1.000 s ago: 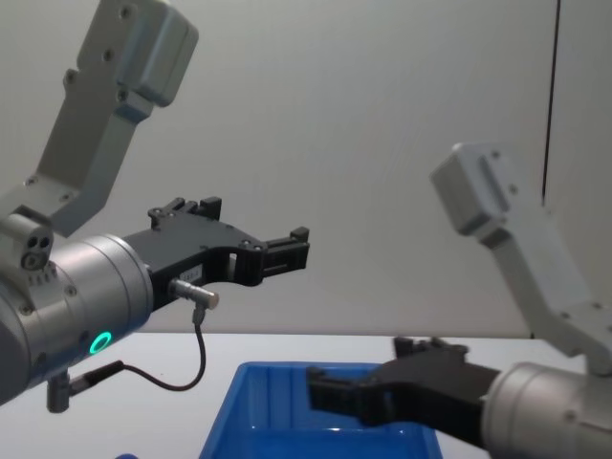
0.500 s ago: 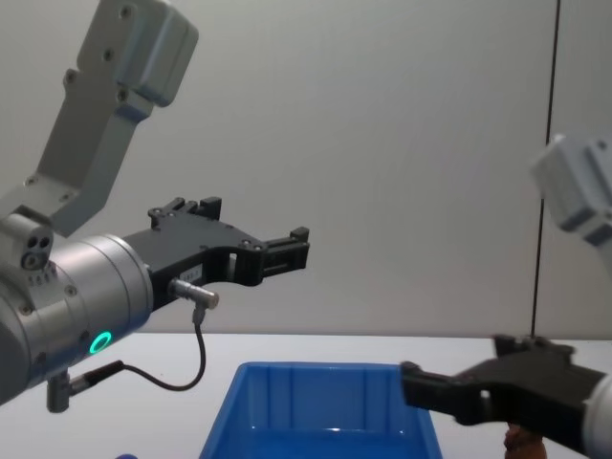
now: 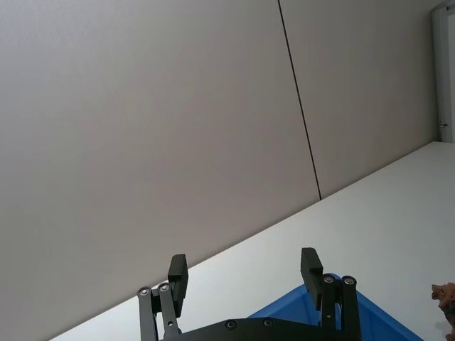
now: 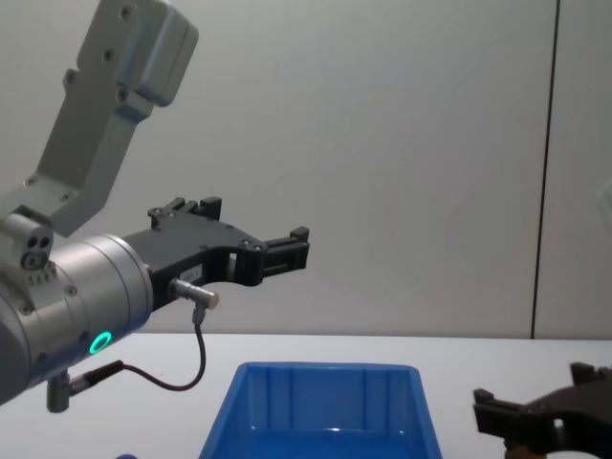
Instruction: Pick up the two dolls from the table and place them into the box.
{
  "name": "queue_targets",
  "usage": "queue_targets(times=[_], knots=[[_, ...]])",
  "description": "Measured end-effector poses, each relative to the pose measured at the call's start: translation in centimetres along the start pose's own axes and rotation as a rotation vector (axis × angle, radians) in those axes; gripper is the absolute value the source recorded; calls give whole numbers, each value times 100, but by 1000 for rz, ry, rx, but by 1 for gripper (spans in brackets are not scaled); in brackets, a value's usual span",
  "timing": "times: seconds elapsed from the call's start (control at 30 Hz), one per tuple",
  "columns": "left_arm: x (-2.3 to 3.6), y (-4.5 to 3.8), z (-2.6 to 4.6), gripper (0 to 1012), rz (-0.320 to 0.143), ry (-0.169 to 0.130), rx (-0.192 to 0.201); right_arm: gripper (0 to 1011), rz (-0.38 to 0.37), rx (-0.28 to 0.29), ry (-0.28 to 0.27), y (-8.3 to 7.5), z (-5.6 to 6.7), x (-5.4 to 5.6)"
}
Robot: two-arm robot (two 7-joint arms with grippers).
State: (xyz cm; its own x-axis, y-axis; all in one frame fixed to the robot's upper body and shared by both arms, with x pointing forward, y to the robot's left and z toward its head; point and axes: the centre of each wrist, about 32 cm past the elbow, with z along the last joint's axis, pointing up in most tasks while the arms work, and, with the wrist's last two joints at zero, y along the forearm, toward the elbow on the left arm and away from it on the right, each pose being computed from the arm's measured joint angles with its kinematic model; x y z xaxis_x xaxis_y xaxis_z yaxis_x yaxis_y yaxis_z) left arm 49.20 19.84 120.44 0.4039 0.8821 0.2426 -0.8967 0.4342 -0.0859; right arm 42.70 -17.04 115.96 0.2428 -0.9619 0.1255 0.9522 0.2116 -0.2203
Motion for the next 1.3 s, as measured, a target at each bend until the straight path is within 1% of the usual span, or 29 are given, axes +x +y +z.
queue_targets(times=[0.17, 0.27, 0.47, 0.77, 1.03, 1.13, 1.17, 1.3], knots=[[0, 0, 0, 1001, 0, 0, 0, 1001, -24, -21, -1, -7, -46, 19], [0, 0, 0, 1001, 0, 0, 0, 1001, -41, -42, -5, 0, -97, 27], [0, 0, 0, 1001, 0, 0, 0, 1001, -59, -68, -6, 22, -170, 21], [0, 0, 0, 1001, 0, 0, 0, 1001, -66, -107, 6, 120, -304, -31], [0, 0, 0, 1001, 0, 0, 0, 997, -60, -127, 17, 202, -370, -93], [0, 0, 0, 1001, 0, 0, 0, 912, -59, -137, 21, 231, -391, -121], [0, 0, 0, 1001, 0, 0, 0, 901, -60, -141, 22, 239, -394, -129], [0, 0, 0, 1001, 0, 0, 0, 780, -68, -159, 26, 274, -407, -166]])
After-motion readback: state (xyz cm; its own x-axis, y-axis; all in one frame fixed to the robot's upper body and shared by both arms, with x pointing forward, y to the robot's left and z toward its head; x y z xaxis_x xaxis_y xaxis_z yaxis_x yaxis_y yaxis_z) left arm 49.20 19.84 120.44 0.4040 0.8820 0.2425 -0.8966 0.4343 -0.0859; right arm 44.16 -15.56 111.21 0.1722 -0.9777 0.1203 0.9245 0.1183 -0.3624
